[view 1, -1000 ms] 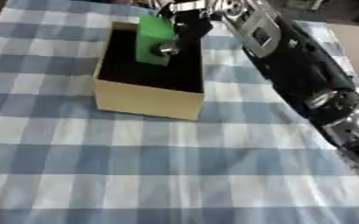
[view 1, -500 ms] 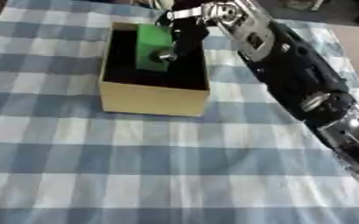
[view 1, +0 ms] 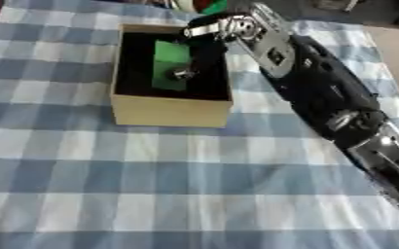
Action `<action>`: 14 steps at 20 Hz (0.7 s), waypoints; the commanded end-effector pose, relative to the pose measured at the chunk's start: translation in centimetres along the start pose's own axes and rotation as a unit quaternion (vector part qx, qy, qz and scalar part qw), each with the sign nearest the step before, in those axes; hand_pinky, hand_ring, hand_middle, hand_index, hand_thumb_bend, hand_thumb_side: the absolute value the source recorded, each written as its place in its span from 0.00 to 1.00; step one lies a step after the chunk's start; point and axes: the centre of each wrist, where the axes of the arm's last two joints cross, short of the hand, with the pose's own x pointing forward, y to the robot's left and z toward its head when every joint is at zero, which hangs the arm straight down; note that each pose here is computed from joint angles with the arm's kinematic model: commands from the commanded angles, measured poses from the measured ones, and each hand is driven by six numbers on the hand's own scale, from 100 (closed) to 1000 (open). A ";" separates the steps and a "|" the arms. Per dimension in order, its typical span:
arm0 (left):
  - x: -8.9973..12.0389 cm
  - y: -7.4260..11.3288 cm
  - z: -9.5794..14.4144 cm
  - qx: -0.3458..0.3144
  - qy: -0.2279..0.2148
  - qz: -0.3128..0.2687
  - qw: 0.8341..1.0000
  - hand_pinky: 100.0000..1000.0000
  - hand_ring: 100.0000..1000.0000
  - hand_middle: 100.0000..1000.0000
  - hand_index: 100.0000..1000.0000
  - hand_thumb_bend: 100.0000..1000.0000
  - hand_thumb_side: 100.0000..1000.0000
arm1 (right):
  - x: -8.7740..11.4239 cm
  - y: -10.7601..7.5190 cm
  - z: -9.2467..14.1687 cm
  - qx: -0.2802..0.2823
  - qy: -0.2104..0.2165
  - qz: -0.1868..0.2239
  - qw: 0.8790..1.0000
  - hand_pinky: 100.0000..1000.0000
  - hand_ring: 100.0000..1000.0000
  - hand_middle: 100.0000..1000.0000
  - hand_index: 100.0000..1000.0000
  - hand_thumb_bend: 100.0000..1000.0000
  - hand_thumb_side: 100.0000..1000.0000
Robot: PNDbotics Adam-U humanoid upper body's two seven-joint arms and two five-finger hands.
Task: Pick up objects on the table and place them in the box.
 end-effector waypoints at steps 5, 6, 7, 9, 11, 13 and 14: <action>0.6 0.0 -0.5 -0.004 -0.013 0.003 1.000 0.69 0.55 0.65 0.73 0.00 0.88 | 1.2 -1.5 1.3 -0.013 -0.007 0.038 0.999 0.72 0.78 0.74 0.93 0.13 0.72; 0.6 0.0 -0.5 -0.004 -0.013 0.003 1.000 0.69 0.55 0.65 0.73 0.00 0.88 | 1.2 -1.6 1.4 -0.013 -0.006 0.038 0.999 0.74 0.80 0.76 0.94 0.15 0.72; 0.6 0.0 -0.5 -0.005 -0.013 0.003 1.000 0.69 0.55 0.65 0.73 0.00 0.88 | 1.3 -1.7 1.5 -0.014 -0.005 0.040 0.999 0.75 0.81 0.77 0.95 0.17 0.73; 0.6 0.0 -0.5 -0.006 -0.012 0.002 1.000 0.69 0.55 0.65 0.73 0.00 0.88 | 1.3 -1.9 1.8 -0.019 -0.003 0.046 0.999 0.77 0.83 0.81 0.97 0.24 0.73; 0.6 0.0 -0.5 -0.006 -0.012 0.002 1.000 0.69 0.54 0.65 0.73 0.00 0.88 | 1.3 -2.2 2.2 -0.019 0.000 0.057 0.998 0.79 0.85 0.84 1.00 0.29 0.70; 0.6 0.0 -0.5 -0.006 -0.012 0.002 1.000 0.69 0.54 0.65 0.73 0.00 0.88 | 1.3 -2.3 2.4 -0.015 0.001 0.067 0.998 0.81 0.87 0.86 1.00 0.31 0.70; 0.6 0.0 -0.5 -0.006 -0.011 0.002 1.000 0.69 0.54 0.65 0.73 0.00 0.88 | 1.3 -2.4 2.5 -0.015 0.001 0.070 0.997 0.81 0.87 0.86 1.00 0.32 0.69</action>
